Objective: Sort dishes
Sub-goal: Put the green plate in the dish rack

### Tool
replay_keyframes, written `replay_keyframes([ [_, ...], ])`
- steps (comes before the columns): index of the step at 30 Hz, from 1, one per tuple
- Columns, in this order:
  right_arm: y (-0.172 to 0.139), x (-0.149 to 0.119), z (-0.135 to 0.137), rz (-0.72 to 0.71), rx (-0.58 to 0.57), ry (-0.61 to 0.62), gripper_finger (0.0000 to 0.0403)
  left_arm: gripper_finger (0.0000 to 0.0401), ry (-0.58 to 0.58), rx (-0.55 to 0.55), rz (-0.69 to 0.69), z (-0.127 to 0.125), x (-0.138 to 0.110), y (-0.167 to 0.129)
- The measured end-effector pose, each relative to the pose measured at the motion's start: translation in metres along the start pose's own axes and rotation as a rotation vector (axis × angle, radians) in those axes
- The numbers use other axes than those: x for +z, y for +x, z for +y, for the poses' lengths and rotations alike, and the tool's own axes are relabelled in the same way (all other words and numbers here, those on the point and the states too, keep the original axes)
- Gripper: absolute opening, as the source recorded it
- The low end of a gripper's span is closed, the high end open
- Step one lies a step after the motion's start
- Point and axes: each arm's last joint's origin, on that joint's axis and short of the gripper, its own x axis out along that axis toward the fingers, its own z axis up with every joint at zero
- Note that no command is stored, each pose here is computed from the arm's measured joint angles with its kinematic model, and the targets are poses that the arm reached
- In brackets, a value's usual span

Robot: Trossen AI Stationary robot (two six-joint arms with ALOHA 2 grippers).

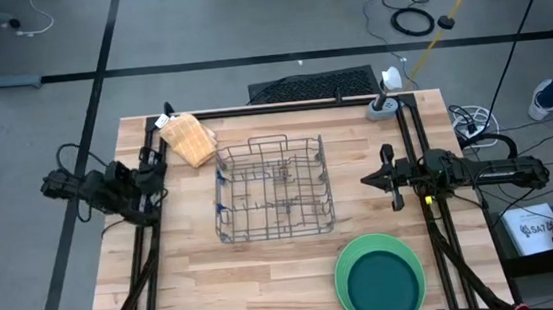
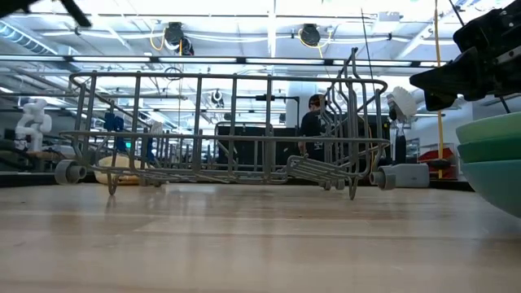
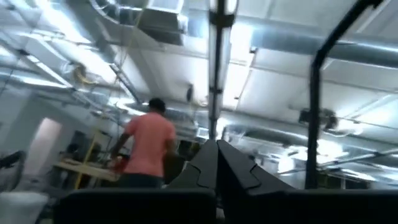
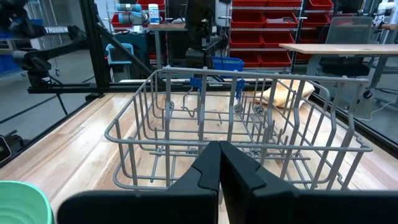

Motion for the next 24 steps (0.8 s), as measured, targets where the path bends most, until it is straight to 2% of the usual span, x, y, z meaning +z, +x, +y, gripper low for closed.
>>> replay_keyframes([
  [4,0.0,0.0,0.0,0.0,0.0,0.0,0.0,0.0014,0.055,-0.11,0.158,-0.019,-0.002,0.042],
  [7,0.0,0.0,0.0,0.0,0.0,0.0,0.0,0.0035,0.166,-0.177,0.363,-0.038,-0.02,0.084],
  [12,0.0,0.0,0.0,0.0,0.0,0.0,0.0,0.0073,0.429,-0.314,0.682,-0.07,-0.083,0.147],
  [16,0.0,0.0,0.0,0.0,0.0,0.0,0.0,0.0107,0.588,-0.422,0.836,-0.094,-0.132,0.19],
  [19,0.0,0.0,0.0,-0.001,0.0,0.0,0.0,0.0125,0.688,-0.501,0.91,-0.112,-0.165,0.215],
  [24,0.0,0.0,0.0,0.0,0.0,0.0,0.0,0.013,0.899,-0.683,0.971,-0.141,-0.218,0.246],
])
